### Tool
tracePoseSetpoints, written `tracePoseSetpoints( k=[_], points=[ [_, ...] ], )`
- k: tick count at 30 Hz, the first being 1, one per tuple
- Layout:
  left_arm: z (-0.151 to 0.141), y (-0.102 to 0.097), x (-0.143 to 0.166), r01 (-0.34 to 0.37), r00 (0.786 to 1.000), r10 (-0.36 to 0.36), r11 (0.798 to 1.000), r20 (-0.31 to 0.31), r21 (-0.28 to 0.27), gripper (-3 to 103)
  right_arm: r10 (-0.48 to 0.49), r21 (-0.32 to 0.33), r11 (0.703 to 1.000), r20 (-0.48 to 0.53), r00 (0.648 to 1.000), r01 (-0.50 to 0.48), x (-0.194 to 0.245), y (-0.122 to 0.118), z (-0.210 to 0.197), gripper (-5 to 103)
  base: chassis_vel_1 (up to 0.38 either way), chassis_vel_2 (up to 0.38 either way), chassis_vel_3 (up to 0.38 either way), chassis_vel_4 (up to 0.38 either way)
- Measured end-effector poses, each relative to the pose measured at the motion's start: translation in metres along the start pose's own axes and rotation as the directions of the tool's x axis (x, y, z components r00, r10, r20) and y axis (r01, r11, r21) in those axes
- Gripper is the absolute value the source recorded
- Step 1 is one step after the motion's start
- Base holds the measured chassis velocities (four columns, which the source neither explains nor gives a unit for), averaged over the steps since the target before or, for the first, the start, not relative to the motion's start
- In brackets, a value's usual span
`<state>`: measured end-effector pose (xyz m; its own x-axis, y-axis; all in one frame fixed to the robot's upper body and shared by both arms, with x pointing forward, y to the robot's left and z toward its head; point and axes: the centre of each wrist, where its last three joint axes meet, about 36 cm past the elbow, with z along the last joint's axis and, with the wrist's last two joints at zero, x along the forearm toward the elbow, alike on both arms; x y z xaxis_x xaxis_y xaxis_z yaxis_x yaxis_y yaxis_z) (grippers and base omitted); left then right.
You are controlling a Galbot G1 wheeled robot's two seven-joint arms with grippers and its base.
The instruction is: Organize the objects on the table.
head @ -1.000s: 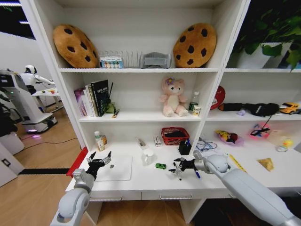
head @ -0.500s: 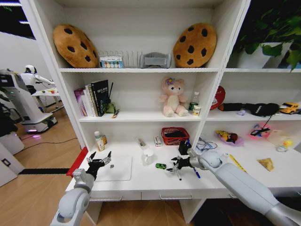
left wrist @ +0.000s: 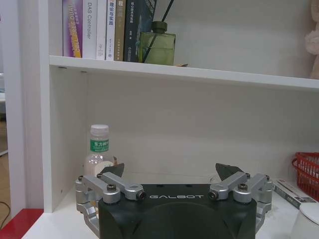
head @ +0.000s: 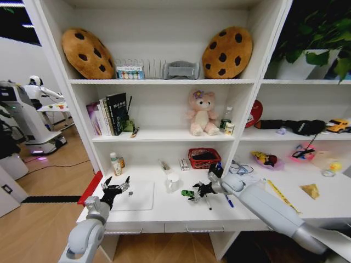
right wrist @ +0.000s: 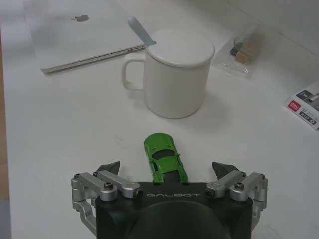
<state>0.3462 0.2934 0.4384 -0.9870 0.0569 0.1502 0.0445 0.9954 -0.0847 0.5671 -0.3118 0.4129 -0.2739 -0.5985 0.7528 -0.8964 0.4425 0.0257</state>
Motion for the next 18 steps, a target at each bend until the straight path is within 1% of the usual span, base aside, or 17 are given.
tracePoseSetpoints(
  k=[3, 4, 5, 7, 18],
  points=[
    [0.000, 0.000, 0.000, 0.000, 1.000, 0.000, 1.000, 0.000, 0.000, 100, 0.001, 0.005, 1.000, -0.001, 1.000, -0.001, -0.004, -0.001, -0.003, 102, 0.000, 0.000, 0.000, 0.000],
    [0.000, 0.000, 0.000, 0.000, 1.000, 0.000, 1.000, 0.000, 0.000, 100, 0.001, 0.006, 1.000, -0.002, 1.000, -0.001, -0.006, -0.002, -0.004, 98, 0.000, 0.000, 0.000, 0.000],
    [0.000, 0.000, 0.000, 0.000, 1.000, 0.000, 1.000, 0.000, 0.000, 100, 0.001, 0.006, 1.000, -0.002, 1.000, -0.001, -0.006, -0.002, -0.004, 98, 0.000, 0.000, 0.000, 0.000],
    [0.000, 0.000, 0.000, 0.000, 1.000, 0.000, 1.000, 0.000, 0.000, 100, 0.002, 0.005, 1.000, -0.003, 1.000, -0.002, -0.010, -0.004, -0.005, 92, 0.000, 0.000, 0.000, 0.000],
    [0.000, 0.000, 0.000, 0.000, 1.000, 0.000, 1.000, 0.000, 0.000, 100, 0.004, -0.001, 1.000, -0.015, 1.000, -0.004, -0.023, -0.001, -0.007, 91, 0.000, 0.000, 0.000, 0.000]
  ],
)
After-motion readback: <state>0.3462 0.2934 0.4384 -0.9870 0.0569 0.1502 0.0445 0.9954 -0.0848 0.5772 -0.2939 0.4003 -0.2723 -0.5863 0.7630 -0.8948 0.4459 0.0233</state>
